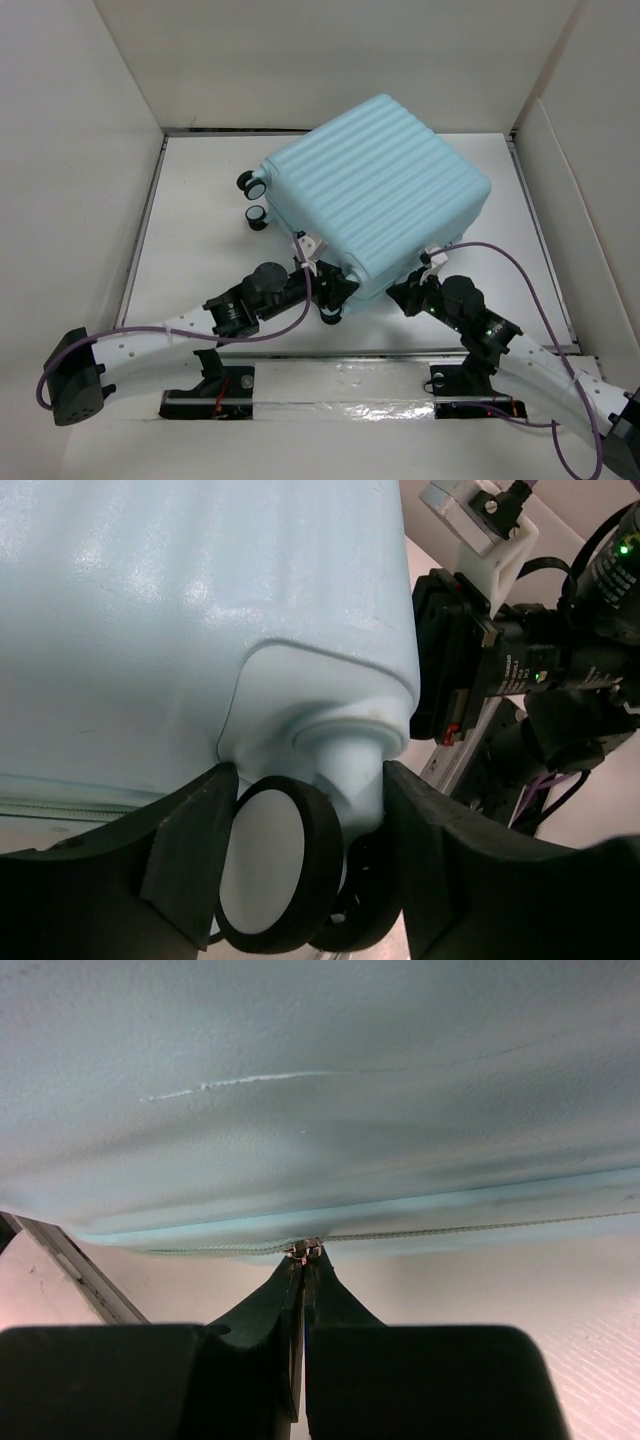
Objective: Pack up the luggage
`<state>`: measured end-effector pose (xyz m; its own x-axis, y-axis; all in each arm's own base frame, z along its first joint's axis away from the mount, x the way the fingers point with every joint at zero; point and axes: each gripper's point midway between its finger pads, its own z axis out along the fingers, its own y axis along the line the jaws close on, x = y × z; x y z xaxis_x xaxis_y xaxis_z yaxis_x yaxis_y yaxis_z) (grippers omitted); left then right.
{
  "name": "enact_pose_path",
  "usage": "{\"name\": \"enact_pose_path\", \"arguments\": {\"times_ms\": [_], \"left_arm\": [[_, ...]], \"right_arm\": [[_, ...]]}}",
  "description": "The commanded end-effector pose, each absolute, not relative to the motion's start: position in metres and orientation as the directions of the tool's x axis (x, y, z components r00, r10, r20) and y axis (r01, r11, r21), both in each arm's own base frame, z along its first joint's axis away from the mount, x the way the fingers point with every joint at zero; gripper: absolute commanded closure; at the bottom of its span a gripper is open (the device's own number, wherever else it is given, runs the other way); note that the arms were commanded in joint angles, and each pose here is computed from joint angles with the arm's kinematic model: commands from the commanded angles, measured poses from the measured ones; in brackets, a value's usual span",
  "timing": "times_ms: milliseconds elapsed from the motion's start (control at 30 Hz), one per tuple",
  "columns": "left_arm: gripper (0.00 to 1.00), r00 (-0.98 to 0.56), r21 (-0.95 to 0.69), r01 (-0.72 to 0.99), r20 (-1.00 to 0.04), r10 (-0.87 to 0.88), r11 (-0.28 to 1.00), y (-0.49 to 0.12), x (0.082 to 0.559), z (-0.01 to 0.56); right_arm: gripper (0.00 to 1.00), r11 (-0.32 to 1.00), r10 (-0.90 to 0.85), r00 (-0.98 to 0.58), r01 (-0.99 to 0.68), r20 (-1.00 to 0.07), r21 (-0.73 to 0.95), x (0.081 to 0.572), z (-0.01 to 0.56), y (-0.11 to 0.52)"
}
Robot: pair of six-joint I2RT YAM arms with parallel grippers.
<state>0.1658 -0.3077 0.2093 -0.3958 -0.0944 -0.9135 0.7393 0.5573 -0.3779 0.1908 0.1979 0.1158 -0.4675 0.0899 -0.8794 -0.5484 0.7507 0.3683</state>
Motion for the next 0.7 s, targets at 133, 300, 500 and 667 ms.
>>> {"name": "enact_pose_path", "arguments": {"times_ms": [133,300,500,667], "left_arm": [[0.57,-0.347,-0.344,0.803,-0.934,-0.086,0.486,-0.337,0.169,0.235],[0.70,-0.320,-0.363,0.828,-0.932,-0.171,0.428,-0.361,0.183,0.280],[0.75,-0.343,-0.411,0.813,-0.911,-0.232,0.413,-0.380,0.211,0.306],[0.80,-0.426,-0.508,0.789,-0.858,-0.288,0.345,-0.380,0.232,0.305]], "right_arm": [[1.00,0.614,0.099,-0.441,-0.678,-0.892,0.403,0.166,0.159,0.245],[1.00,0.460,0.078,-0.470,-0.766,-0.879,0.450,0.117,0.188,0.294],[1.00,0.369,0.102,-0.493,-0.788,-0.864,0.493,0.078,0.210,0.332],[1.00,0.373,0.284,-0.470,-0.749,-0.836,0.548,0.093,0.224,0.356]]}}
